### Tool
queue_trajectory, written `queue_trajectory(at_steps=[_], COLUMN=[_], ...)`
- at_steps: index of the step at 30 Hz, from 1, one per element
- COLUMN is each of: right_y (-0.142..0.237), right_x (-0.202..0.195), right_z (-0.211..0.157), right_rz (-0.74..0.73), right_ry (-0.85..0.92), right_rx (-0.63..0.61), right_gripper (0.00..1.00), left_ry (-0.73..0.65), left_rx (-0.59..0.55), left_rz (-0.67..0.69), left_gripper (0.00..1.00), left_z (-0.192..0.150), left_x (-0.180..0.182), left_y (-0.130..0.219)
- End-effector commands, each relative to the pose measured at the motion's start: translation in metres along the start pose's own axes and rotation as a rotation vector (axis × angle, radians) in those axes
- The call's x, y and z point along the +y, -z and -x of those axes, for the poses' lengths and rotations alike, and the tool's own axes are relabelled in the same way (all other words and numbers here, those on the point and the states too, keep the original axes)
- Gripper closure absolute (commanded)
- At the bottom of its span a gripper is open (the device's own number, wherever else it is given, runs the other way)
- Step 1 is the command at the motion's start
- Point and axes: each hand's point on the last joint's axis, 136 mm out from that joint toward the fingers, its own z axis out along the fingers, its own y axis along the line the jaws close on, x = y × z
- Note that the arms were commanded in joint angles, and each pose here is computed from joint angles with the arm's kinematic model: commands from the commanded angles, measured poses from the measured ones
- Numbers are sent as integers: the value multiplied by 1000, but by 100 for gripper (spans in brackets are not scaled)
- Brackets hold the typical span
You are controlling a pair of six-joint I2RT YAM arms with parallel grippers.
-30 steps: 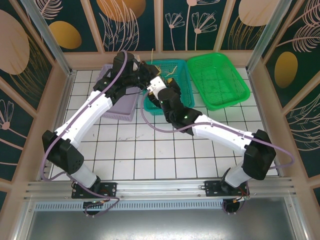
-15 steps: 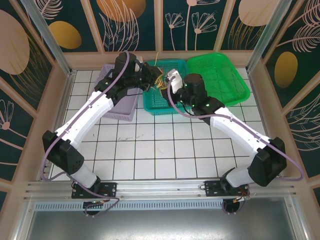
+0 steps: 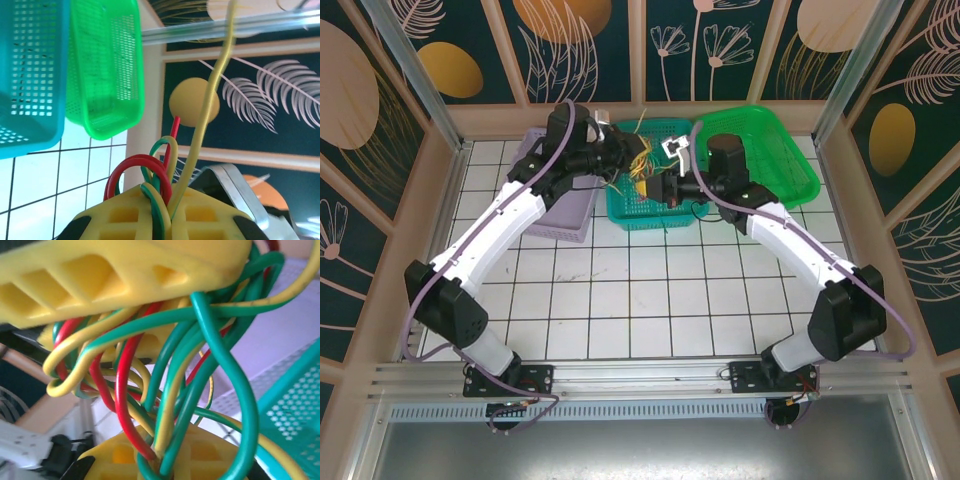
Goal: Untangle the cables
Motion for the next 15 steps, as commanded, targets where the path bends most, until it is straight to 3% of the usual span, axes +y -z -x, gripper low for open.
queue_trajectory(at_steps=[1, 5, 8, 15], right_y=[4, 2, -9, -19], right_x=[69, 89, 94, 88], right_z=[-26, -43, -59, -50], right_rz=[364, 453, 449, 366], right_ry=[-178, -285, -337, -317], right_rx=[160, 262, 356, 332], right_gripper=[100, 100, 100, 100], left_ry=[-324, -485, -560, -531], left_rx=[-82, -104, -137, -180], left_rz=[-338, -477, -493, -525], left_gripper=[100, 100, 100, 100], left_z=[11, 1, -2, -8], left_x=[-79, -91, -86, -74], left_y=[31, 49, 54, 61])
